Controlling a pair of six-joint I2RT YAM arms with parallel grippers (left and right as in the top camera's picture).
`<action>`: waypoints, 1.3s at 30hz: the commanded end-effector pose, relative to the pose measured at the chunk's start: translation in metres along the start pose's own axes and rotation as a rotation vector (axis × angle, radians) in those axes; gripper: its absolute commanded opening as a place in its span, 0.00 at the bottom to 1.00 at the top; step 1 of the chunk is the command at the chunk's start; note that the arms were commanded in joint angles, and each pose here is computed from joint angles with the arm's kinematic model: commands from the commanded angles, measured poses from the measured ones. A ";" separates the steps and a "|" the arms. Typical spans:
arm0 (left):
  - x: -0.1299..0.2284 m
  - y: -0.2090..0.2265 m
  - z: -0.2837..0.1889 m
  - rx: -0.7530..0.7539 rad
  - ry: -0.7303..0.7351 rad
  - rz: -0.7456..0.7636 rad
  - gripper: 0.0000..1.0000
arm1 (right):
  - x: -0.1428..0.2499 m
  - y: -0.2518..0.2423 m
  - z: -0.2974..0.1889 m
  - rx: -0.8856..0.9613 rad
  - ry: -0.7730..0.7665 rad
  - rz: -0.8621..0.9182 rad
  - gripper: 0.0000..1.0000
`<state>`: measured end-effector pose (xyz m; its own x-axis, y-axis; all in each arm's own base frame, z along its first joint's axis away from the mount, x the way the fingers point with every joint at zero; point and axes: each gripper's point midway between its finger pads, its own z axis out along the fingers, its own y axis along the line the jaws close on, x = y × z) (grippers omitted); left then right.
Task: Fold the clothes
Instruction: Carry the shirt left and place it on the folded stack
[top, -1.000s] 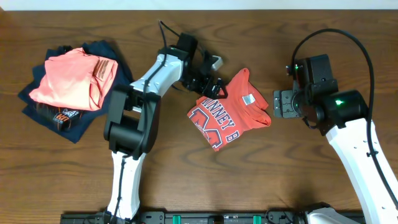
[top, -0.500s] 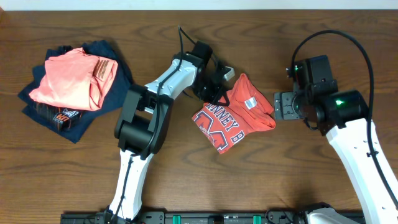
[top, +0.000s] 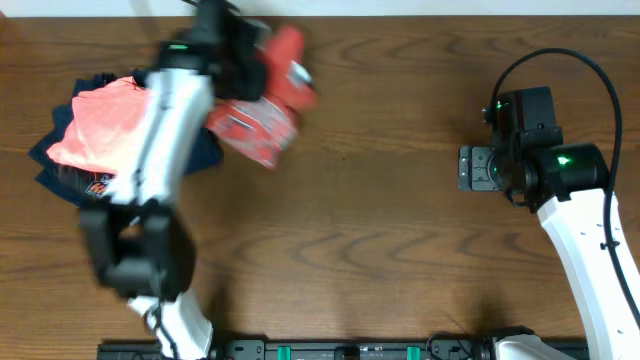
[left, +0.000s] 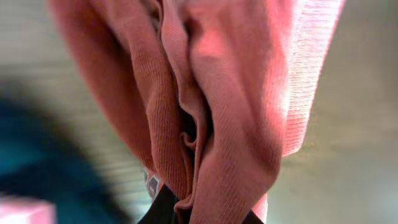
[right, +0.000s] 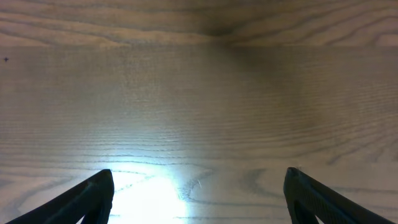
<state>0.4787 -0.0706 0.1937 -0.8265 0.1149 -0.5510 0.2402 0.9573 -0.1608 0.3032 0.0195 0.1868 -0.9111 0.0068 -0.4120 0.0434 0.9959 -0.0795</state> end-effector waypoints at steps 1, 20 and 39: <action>-0.015 0.051 -0.051 -0.142 -0.100 -0.074 0.06 | -0.004 -0.003 -0.006 0.006 -0.019 0.007 0.85; 0.068 0.250 -0.129 -0.406 -0.111 -0.542 0.86 | -0.004 -0.003 -0.006 0.006 -0.018 0.009 0.86; 0.047 0.216 -0.112 -0.222 -0.156 -0.551 0.98 | -0.017 0.006 -0.006 -0.045 -0.071 0.040 0.88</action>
<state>0.4246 0.1938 0.2296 -0.6787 -0.4784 -0.5573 -0.3991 0.8772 -0.2670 0.3134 0.0248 0.1912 -0.8916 0.0181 -0.4524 0.0443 0.9979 -0.0475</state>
